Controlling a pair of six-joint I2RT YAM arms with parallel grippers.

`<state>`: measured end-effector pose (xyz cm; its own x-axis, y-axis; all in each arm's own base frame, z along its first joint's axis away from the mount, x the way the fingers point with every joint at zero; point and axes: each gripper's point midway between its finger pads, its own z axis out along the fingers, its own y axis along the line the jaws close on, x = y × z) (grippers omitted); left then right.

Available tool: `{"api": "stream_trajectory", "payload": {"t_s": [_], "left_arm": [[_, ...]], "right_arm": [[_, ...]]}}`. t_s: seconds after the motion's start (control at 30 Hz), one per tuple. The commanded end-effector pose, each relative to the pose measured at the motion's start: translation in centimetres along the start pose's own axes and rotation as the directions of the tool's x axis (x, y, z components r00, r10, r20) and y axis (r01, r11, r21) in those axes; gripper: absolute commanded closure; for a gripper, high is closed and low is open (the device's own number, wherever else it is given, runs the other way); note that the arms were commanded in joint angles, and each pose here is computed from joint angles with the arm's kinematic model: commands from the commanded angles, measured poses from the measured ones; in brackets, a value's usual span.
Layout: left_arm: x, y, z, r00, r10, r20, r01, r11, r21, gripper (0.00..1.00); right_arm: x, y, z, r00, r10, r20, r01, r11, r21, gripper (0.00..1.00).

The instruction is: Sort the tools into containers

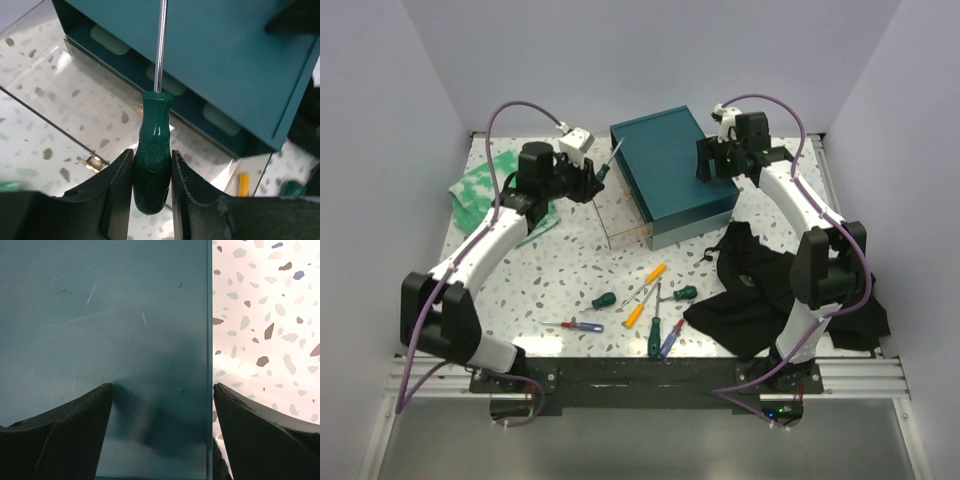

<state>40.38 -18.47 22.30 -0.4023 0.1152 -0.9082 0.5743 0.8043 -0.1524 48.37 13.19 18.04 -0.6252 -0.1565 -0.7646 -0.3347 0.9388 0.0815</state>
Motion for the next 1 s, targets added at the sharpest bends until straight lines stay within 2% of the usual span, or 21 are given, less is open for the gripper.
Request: {"api": "stream_trajectory", "payload": {"t_s": [0.0, 0.1, 0.17, 0.27, 0.3, 0.4, 0.5, 0.6, 0.63, 0.7, 0.73, 0.77, 0.8, 0.83, 0.87, 0.9, 0.93, 0.97], "left_arm": [[-4.6, -0.4, 0.8, 0.933, -0.322, 0.163, 0.322, 0.946, 0.023, 1.00], [-3.6, 1.0, 2.1, 0.914, -0.387, 0.123, 0.392, 0.920, -0.019, 1.00], [-2.6, 1.3, 2.8, 0.892, -0.443, 0.092, 0.444, 0.896, 0.011, 1.00], [-3.0, 0.9, 3.8, 0.870, -0.486, 0.081, 0.478, 0.872, 0.104, 0.75], [-3.1, 0.8, 4.0, 0.872, -0.483, 0.078, 0.472, 0.873, 0.123, 0.60], [-3.5, 1.6, 4.1, 0.865, -0.494, 0.086, 0.487, 0.869, 0.090, 0.44], [-4.9, 2.5, 2.6, 0.863, -0.491, 0.120, 0.482, 0.871, 0.093, 0.36], [-6.5, 1.8, 0.6, 0.884, -0.444, 0.146, 0.416, 0.890, 0.190, 0.38], [-7.1, 1.2, -0.5, 0.918, -0.358, 0.172, 0.320, 0.923, 0.215, 0.40], [-5.7, -0.2, -1.6, 0.959, -0.249, 0.139, 0.205, 0.941, 0.267, 0.43], [-5.6, -0.9, -2.9, 0.980, -0.080, 0.181, 0.028, 0.962, 0.272, 0.43], [-2.7, -1.4, -3.2, 0.991, -0.042, 0.127, 0.003, 0.957, 0.290, 0.44], [-1.1, -1.9, -3.9, 0.995, -0.001, 0.103, -0.030, 0.953, 0.301, 0.44], [-0.6, -2.4, -5.2, 0.978, 0.145, 0.147, -0.184, 0.937, 0.297, 0.44], [3.3, -2.9, -5.7, 0.983, 0.165, 0.077, -0.181, 0.927, 0.328, 0.44], [4.6, -3.7, -6.2, 0.972, 0.222, 0.078, -0.235, 0.907, 0.349, 0.44], [5.0, -4.2, -7.3, 0.940, 0.320, 0.116, -0.340, 0.876, 0.341, 0.43], [8.1, -4.8, -7.7, 0.944, 0.325, 0.056, -0.322, 0.870, 0.373, 0.43]], "right_arm": [[-1.1, 0.4, -1.4, 0.999, -0.015, 0.038, 0.015, 1.000, -0.004, 0.15], [-1.2, 0.3, -1.5, 0.999, -0.018, 0.041, 0.018, 1.000, -0.001, 0.15], [-1.1, 0.2, -1.6, 0.999, -0.022, 0.041, 0.022, 1.000, 0.005, 0.15], [-0.9, 0.2, -1.6, 0.999, -0.027, 0.036, 0.027, 1.000, 0.007, 0.15], [-0.7, 0.2, -1.6, 0.999, -0.026, 0.033, 0.026, 1.000, 0.007, 0.15], [-0.9, 0.2, -1.8, 0.999, -0.028, 0.039, 0.028, 1.000, 0.007, 0.15], [-0.8, 0.0, -1.9, 0.999, -0.036, 0.039, 0.035, 0.999, 0.013, 0.15], [-0.7, 0.0, -1.8, 0.999, -0.038, 0.036, 0.037, 0.999, 0.015, 0.15], [-0.6, 0.0, -1.7, 0.999, -0.034, 0.032, 0.034, 0.999, 0.013, 0.15], [-0.7, 0.1, -1.7, 0.999, -0.034, 0.033, 0.034, 0.999, 0.010, 0.15], [-0.7, 0.0, -1.6, 0.999, -0.031, 0.032, 0.031, 0.999, 0.010, 0.15], [-0.7, 0.0, -1.6, 0.999, -0.031, 0.033, 0.030, 0.999, 0.011, 0.15], [-0.7, 0.1, -1.5, 0.999, -0.031, 0.032, 0.031, 0.999, 0.008, 0.15], [-0.5, 0.1, -1.3, 0.999, -0.031, 0.026, 0.031, 0.999, 0.008, 0.15], [-0.7, 0.0, -1.4, 0.999, -0.031, 0.030, 0.031, 0.999, 0.010, 0.15], [-0.6, 0.0, -1.3, 0.999, -0.031, 0.029, 0.031, 0.999, 0.008, 0.15], [-0.5, 0.1, -1.2, 0.999, -0.029, 0.024, 0.029, 1.000, 0.006, 0.15], [-0.4, 0.1, -1.2, 0.999, -0.028, 0.023, 0.028, 1.000, 0.005, 0.15]]}}
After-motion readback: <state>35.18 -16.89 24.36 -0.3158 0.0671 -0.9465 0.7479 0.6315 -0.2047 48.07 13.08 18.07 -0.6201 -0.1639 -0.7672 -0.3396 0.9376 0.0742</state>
